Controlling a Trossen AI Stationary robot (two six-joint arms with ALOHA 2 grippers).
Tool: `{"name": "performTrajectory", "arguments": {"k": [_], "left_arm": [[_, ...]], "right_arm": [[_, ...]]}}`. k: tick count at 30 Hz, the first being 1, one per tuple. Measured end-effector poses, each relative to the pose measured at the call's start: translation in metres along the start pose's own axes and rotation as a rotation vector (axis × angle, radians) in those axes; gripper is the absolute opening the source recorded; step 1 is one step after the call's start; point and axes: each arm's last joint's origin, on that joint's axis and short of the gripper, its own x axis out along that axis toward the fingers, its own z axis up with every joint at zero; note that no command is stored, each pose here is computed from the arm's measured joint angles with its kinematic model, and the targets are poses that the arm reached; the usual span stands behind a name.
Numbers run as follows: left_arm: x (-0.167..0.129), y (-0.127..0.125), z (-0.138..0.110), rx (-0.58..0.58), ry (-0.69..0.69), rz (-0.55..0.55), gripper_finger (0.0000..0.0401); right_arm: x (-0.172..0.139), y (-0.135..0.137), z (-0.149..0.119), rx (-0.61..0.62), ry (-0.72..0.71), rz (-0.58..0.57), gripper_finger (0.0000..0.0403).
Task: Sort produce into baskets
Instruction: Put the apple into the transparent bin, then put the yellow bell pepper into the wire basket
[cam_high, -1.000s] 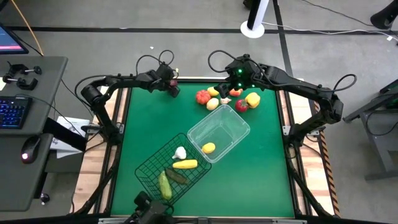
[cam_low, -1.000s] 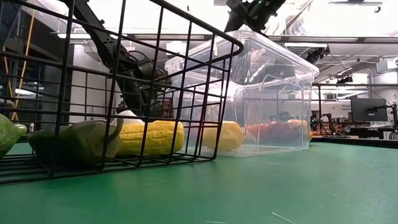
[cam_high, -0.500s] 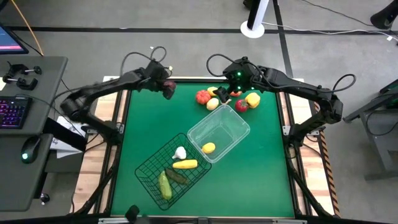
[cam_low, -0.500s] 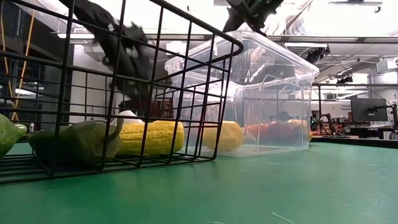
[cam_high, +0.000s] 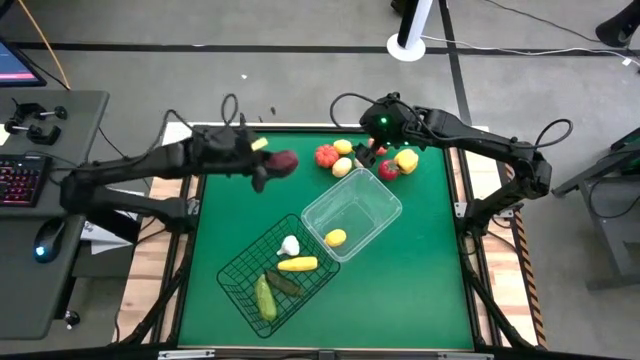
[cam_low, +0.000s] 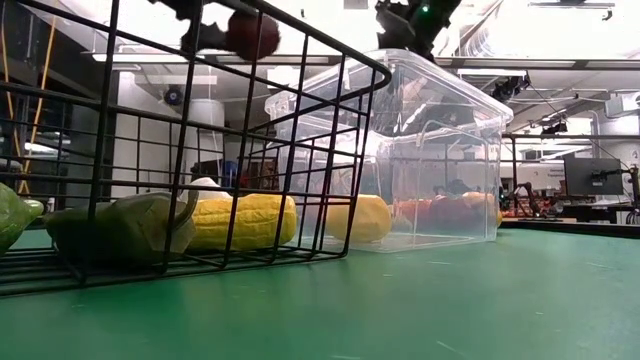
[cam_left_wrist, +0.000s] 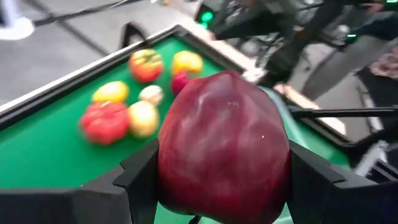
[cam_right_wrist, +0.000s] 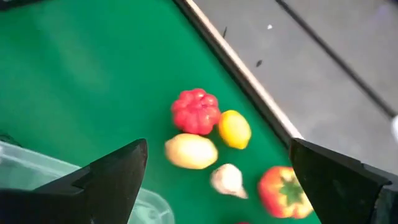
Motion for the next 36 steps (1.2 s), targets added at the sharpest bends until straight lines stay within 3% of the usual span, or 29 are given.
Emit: {"name": "performTrajectory", "arguments": {"k": [5, 11, 17, 21, 25, 30, 33, 36], "left_arm": [[0.045, -0.022, -0.007, 0.124, 0.063, -0.061, 0.0237], [0.097, -0.039, 0.0, 0.243, 0.152, -0.108, 0.0244], [0.137, -0.05, 0.005, 0.252, 0.236, -0.215, 0.036], [0.154, -0.059, 0.01, 0.268, 0.297, -0.3, 0.0392], [0.147, -0.06, 0.036, 0.251, 0.285, -0.284, 0.0395], [0.107, -0.023, 0.081, 0.191, 0.141, -0.151, 0.0394], [0.077, 0.002, 0.1, 0.129, 0.056, -0.088, 0.0394], [0.055, 0.021, 0.108, 0.082, -0.001, -0.033, 0.0394]], "right_arm": [[-0.015, -0.013, 0.003, -0.018, -0.064, -0.12, 0.0381], [-0.044, -0.023, 0.005, 0.015, -0.16, -0.097, 0.0381], [-0.063, -0.025, 0.0, 0.012, -0.182, -0.051, 0.0381], [-0.067, -0.026, -0.005, 0.006, -0.147, -0.051, 0.0381], [-0.068, -0.026, -0.016, -0.001, -0.05, -0.049, 0.0381], [-0.038, -0.026, -0.047, 0.039, 0.127, -0.064, 0.0381], [-0.006, -0.034, -0.08, 0.176, 0.248, -0.114, 0.0381], [0.021, -0.047, -0.112, 0.415, 0.32, -0.198, 0.0381]]}}
